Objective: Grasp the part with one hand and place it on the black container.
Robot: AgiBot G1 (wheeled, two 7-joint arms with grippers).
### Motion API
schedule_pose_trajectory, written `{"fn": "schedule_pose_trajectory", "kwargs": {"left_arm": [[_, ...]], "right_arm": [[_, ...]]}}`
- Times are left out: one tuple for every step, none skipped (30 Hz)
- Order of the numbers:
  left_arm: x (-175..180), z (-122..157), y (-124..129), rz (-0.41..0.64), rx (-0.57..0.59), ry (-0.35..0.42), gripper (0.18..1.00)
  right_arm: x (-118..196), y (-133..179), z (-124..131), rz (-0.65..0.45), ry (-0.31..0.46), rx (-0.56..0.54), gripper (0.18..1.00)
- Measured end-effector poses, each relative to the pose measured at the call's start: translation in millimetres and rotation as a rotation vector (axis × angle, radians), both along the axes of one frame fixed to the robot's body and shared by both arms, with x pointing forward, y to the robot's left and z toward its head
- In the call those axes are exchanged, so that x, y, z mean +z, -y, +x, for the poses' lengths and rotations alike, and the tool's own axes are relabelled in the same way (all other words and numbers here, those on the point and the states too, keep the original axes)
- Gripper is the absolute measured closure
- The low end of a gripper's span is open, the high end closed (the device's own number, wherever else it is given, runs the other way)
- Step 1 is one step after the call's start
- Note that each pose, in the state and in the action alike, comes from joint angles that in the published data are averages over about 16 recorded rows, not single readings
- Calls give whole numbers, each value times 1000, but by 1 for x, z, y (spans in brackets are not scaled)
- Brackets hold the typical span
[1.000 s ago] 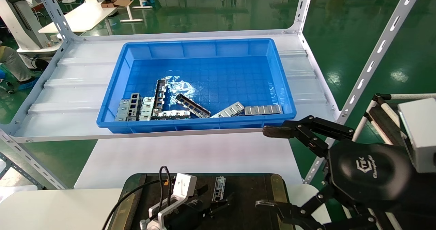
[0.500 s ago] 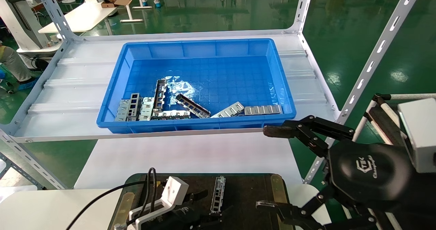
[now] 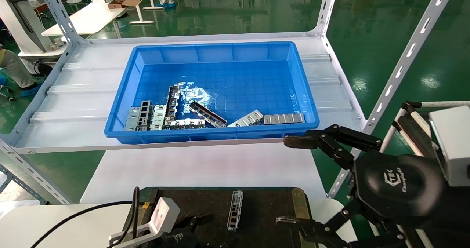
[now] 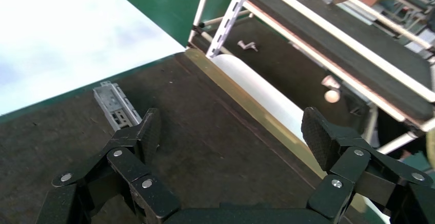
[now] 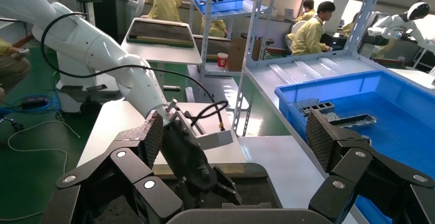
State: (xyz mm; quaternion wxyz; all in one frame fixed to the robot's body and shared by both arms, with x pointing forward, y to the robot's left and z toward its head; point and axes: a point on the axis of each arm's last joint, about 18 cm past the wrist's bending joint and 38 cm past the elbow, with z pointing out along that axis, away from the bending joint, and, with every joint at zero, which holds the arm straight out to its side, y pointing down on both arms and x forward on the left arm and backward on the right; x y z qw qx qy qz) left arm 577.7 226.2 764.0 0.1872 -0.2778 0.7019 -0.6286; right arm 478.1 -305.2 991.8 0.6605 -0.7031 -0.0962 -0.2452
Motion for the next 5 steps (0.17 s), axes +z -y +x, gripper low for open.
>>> {"fn": "schedule_pose_trajectory", "kwargs": {"left_arm": [[0,-1,-1,-2,-4,0,184],[1,-2,-3,-4,-7,0,184],[1,-3,-4,-6,-10,1,184],[1,-4,-5,-8,-13,1,184],[2,-5,-6,-10,-16,1,184]], "right_arm": [[0,0,0,0,0,0,178],[0,0,0,0,0,0,178],[0,0,0,0,0,0,178],[0,0,0,0,0,0,178],[0,0,0,0,0,0,178]]}}
